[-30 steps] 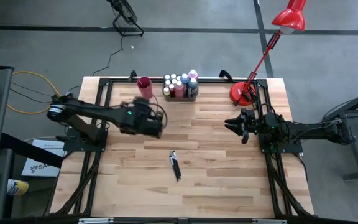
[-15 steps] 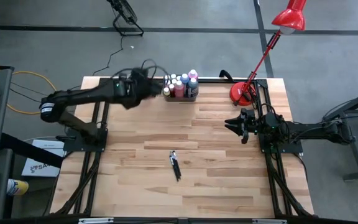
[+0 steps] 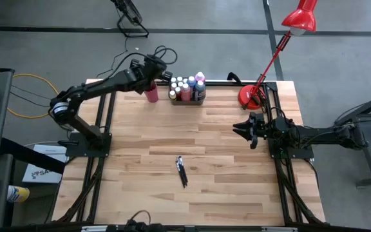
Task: Pick & Place Paint Supplies
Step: Put the black paint brush into the pink cup
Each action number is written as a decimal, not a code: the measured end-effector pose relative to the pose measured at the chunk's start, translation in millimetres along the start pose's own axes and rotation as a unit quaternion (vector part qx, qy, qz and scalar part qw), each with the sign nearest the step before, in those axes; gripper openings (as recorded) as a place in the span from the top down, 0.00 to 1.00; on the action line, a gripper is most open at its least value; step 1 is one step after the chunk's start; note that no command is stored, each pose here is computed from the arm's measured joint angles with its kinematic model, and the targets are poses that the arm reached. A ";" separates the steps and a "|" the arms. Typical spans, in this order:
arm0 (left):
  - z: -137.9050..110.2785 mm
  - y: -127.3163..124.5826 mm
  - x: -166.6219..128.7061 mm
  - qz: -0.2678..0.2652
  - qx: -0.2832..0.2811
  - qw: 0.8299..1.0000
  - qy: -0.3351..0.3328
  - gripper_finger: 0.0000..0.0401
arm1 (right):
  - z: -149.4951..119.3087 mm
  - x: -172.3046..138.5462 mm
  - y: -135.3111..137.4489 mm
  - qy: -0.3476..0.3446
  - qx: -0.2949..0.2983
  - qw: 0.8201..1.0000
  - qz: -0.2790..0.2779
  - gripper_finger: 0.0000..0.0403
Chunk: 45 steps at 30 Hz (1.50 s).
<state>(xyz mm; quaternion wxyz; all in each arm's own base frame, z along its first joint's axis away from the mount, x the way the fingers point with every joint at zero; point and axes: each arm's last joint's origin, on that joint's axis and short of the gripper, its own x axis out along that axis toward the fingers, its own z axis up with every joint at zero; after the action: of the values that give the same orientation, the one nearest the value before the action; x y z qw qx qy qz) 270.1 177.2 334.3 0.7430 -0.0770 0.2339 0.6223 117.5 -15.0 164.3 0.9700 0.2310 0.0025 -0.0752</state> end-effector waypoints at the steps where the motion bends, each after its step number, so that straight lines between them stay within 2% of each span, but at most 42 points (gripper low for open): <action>1: 1.3 1.6 4.2 -0.003 0.000 1.000 0.001 1.00 | 0.0 0.0 0.0 0.000 0.000 1.000 0.000 0.70; 9: 11.4 12.0 29.4 -0.021 -0.009 1.000 -0.012 1.00 | 0.0 0.0 0.0 0.000 0.000 1.000 0.000 0.70; 17: 9.8 14.1 32.4 -0.024 0.004 1.000 -0.006 1.00 | 0.0 0.0 0.0 0.000 0.000 1.000 0.000 0.70; 21: -5.6 13.5 37.0 -0.019 0.003 1.000 0.023 1.00 | 0.1 0.0 0.0 0.000 0.000 1.000 0.000 0.70; 27: -36.8 11.2 48.3 -0.010 -0.028 0.998 0.051 1.00 | -0.1 0.0 0.0 0.000 0.000 1.000 0.000 0.70; 37: -40.6 10.6 49.0 -0.023 -0.007 0.998 0.057 1.00 | 0.0 0.0 0.0 0.000 0.000 1.000 0.000 0.70; 41: -40.9 10.7 48.9 -0.024 0.014 0.998 0.058 0.96 | -0.1 0.0 0.0 0.000 0.000 1.000 0.000 0.70; 45: -41.8 10.9 48.8 -0.026 0.026 0.997 0.062 0.87 | 0.0 0.0 0.0 0.000 0.000 1.000 0.000 0.70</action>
<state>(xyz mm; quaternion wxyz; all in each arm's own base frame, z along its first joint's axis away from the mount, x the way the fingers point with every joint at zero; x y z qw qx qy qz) 254.8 206.0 277.8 0.7449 -0.1026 0.2936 0.5903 117.4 -15.0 164.3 0.9701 0.2310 0.0023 -0.0750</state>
